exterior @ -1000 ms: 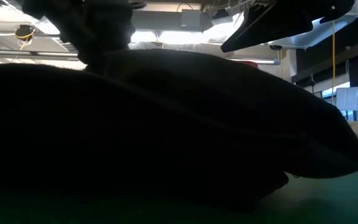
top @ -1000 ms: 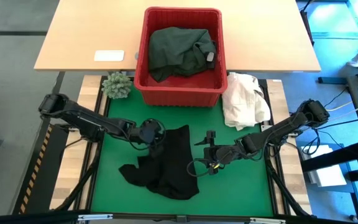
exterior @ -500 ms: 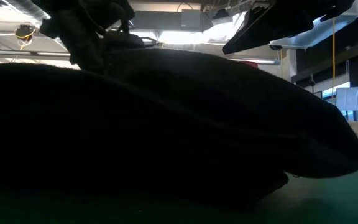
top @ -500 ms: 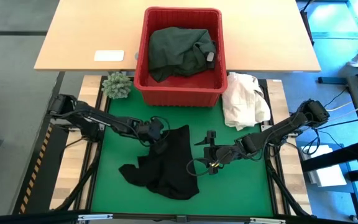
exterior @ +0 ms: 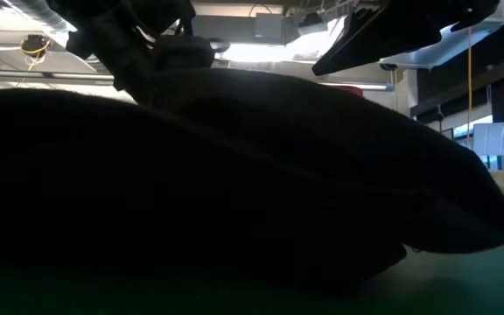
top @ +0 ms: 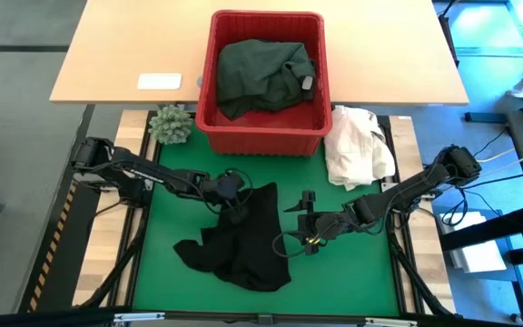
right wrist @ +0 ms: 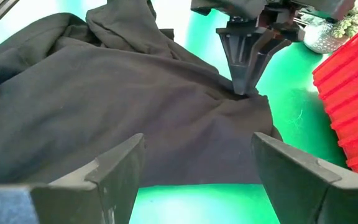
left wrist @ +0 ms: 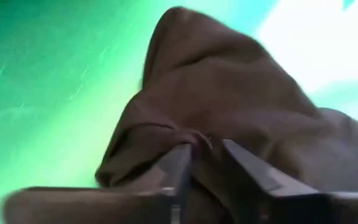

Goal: Fold laundry
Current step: Fold the black shirt

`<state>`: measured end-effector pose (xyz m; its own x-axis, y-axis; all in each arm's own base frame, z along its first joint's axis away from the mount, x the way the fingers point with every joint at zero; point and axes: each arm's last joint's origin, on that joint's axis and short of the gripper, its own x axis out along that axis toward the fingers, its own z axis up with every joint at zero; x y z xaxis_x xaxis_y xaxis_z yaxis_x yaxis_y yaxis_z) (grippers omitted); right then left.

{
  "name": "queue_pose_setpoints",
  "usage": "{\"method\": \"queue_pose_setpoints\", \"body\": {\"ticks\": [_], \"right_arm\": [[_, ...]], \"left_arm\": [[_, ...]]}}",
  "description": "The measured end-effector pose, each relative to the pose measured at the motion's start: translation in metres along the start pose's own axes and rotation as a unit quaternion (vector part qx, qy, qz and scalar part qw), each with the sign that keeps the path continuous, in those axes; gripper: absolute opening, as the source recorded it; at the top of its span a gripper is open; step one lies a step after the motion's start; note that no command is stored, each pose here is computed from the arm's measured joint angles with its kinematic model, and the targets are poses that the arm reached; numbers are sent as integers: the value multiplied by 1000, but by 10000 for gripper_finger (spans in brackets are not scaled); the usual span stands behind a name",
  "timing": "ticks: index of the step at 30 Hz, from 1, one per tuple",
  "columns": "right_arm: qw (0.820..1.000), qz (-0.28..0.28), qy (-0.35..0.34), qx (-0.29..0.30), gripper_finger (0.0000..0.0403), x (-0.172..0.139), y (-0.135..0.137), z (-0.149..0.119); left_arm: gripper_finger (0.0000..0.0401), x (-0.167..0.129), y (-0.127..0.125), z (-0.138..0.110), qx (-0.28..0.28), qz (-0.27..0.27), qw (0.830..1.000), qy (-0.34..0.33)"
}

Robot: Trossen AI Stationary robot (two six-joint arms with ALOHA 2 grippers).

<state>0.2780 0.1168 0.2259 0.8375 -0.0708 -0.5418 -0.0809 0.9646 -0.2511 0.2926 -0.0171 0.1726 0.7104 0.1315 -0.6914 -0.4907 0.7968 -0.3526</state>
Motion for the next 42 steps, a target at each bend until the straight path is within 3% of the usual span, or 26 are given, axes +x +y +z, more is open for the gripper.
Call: {"method": "queue_pose_setpoints", "body": {"ticks": [2,7,16,21,30,33,36,42], "right_arm": [[1000,0,0,0,294,0,0,0],[1000,-1,0,-1,294,0,0,0],[998,-63,0,-16,294,0,-4,0],[998,-61,-22,-5,294,0,-4,5],[992,-11,-123,-20,289,-3,-1,25],[991,-31,-130,-32,258,-5,-3,33],[988,-60,-133,-42,201,-8,-6,41],[985,-103,-104,-94,82,-22,-9,62]], "left_arm": [[14,0,-3,3,8,-23,1000,-10],[2,-4,-18,13,39,-98,993,-58],[0,-40,-88,46,161,-201,957,-138],[0,-62,-119,50,221,-210,940,-152],[0,-88,-145,65,277,-227,912,-201],[0,-96,-151,72,291,-234,903,-212],[0,-107,-158,80,312,-231,897,-214],[0,-140,-169,101,347,-164,895,-229]]}}
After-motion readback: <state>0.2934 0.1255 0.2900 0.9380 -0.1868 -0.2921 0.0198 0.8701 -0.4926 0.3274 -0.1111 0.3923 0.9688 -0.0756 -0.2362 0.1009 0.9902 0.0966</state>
